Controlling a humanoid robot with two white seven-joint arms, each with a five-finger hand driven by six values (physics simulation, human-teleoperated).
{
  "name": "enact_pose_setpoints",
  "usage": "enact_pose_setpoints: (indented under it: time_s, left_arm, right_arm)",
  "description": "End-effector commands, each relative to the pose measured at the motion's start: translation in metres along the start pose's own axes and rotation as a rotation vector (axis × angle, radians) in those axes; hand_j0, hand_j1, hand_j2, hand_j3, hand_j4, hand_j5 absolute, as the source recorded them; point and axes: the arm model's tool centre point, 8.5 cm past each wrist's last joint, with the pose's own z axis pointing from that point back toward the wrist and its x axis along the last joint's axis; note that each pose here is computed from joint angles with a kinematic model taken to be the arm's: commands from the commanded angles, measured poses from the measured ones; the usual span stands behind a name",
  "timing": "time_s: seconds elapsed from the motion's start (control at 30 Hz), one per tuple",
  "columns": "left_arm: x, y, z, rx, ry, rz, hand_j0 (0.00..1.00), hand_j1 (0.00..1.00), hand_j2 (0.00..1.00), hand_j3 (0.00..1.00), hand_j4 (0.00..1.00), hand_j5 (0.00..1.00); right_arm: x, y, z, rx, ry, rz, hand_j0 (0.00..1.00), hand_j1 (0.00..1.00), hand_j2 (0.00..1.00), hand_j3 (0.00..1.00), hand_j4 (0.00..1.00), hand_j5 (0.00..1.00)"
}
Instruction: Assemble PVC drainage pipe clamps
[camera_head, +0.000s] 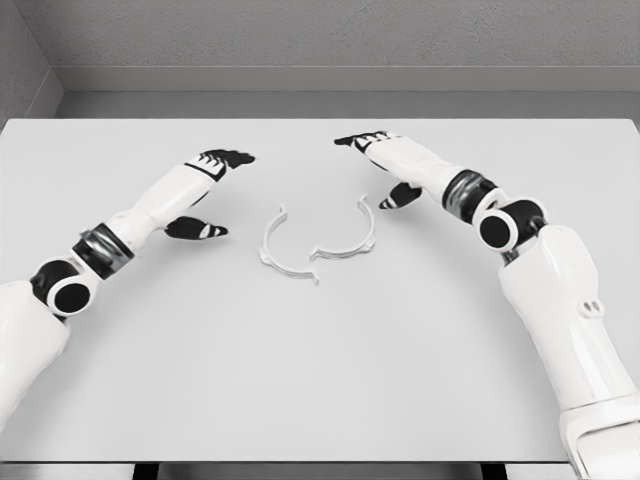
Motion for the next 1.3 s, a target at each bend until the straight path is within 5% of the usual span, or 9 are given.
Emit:
enact_pose_setpoints:
  time_s: [0.0,0.4,1.27]
  left_arm:
    - [-0.003,0.004,0.003,0.004,0.008,-0.002,1.00,1.00,1.00,1.00,1.00,1.00]
    - [-0.003,0.006,0.003,0.011,0.008,-0.001,1.00,1.00,1.00,1.00,1.00,1.00]
    - [-0.004,0.006,0.004,0.012,0.010,-0.001,1.00,1.00,1.00,1.00,1.00,1.00]
  right_arm:
    - [0.000,0.010,-0.005,0.021,0.006,-0.024,1.00,1.00,1.00,1.00,1.00,1.00]
    - [0.000,0.009,-0.017,0.028,0.010,-0.040,1.00,1.00,1.00,1.00,1.00,1.00]
    - [0.044,0.005,-0.052,0.035,-0.064,-0.035,1.00,1.00,1.00,1.00,1.00,1.00]
